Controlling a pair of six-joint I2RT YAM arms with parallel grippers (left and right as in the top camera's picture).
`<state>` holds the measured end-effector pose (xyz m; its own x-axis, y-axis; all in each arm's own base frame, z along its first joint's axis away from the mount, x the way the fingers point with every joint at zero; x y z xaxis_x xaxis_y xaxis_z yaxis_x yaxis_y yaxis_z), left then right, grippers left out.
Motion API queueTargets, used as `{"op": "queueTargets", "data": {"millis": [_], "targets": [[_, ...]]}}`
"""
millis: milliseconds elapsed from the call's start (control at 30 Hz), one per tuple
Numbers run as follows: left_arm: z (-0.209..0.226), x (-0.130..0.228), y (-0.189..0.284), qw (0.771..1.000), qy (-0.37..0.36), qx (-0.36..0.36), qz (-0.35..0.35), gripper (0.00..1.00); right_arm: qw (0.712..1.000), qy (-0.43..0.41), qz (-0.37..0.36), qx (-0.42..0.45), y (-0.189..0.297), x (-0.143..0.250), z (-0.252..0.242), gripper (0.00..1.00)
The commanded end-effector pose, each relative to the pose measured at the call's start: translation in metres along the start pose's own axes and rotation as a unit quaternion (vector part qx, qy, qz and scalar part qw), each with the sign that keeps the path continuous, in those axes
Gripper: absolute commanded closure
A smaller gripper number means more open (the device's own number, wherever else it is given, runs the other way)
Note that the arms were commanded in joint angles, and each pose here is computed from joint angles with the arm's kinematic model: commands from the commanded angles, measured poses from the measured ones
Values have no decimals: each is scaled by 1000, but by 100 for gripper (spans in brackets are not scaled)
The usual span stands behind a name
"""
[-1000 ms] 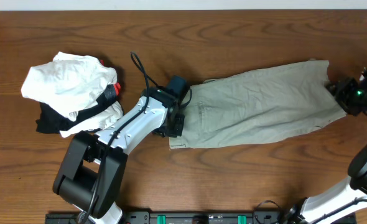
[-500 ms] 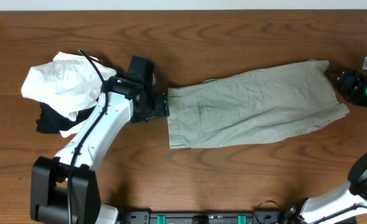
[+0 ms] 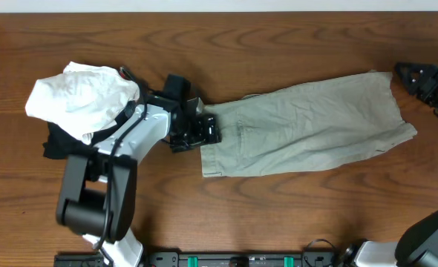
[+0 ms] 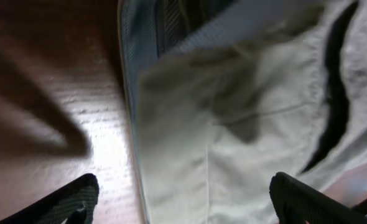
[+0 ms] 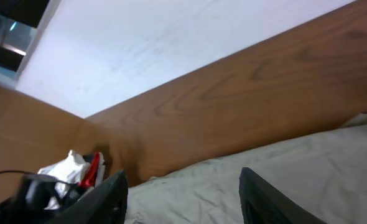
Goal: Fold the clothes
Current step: 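Grasp the left end of the trousers with the left gripper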
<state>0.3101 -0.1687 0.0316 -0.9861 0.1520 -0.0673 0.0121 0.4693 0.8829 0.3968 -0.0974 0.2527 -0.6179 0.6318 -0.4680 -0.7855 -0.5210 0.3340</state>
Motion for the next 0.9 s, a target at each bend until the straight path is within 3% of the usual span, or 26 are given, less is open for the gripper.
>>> {"op": "queueTargets", "data": {"millis": [0,167,333,433,567,767,867], "targets": [[1,9,-22,999,-3,35,32,9,1000,-4,9,-16,-1,5,14,45],[-15,8,-45,991,-7,127,47,10,1000,-21,18,-2,-4,11,10,48],[-23,9,-55,988,-17,144,53,14,999,-27,16,15,-5,12,5,51],[-27,9,-58,988,-27,142,52,27,999,-28,15,20,-5,12,3,53],[-22,9,-62,992,-32,114,51,54,999,-36,14,25,-5,12,2,55],[-21,6,-65,993,-36,102,44,75,999,-36,14,25,-5,12,2,57],[-21,6,-65,993,-35,102,43,91,999,-36,14,25,-5,12,2,58]]}}
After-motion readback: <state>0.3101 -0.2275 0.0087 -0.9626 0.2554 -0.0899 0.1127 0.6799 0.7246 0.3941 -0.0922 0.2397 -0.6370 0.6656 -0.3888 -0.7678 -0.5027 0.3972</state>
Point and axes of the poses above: each gripper's point midway between its finger pads, its own y axis back along the fingers, its own z axis along the line the jaws close on, x = y × z, the point moved 1 cm from there along y, back along the fingers, and after that the axes turned 13 degrees about -y, right-handed, at the moved point
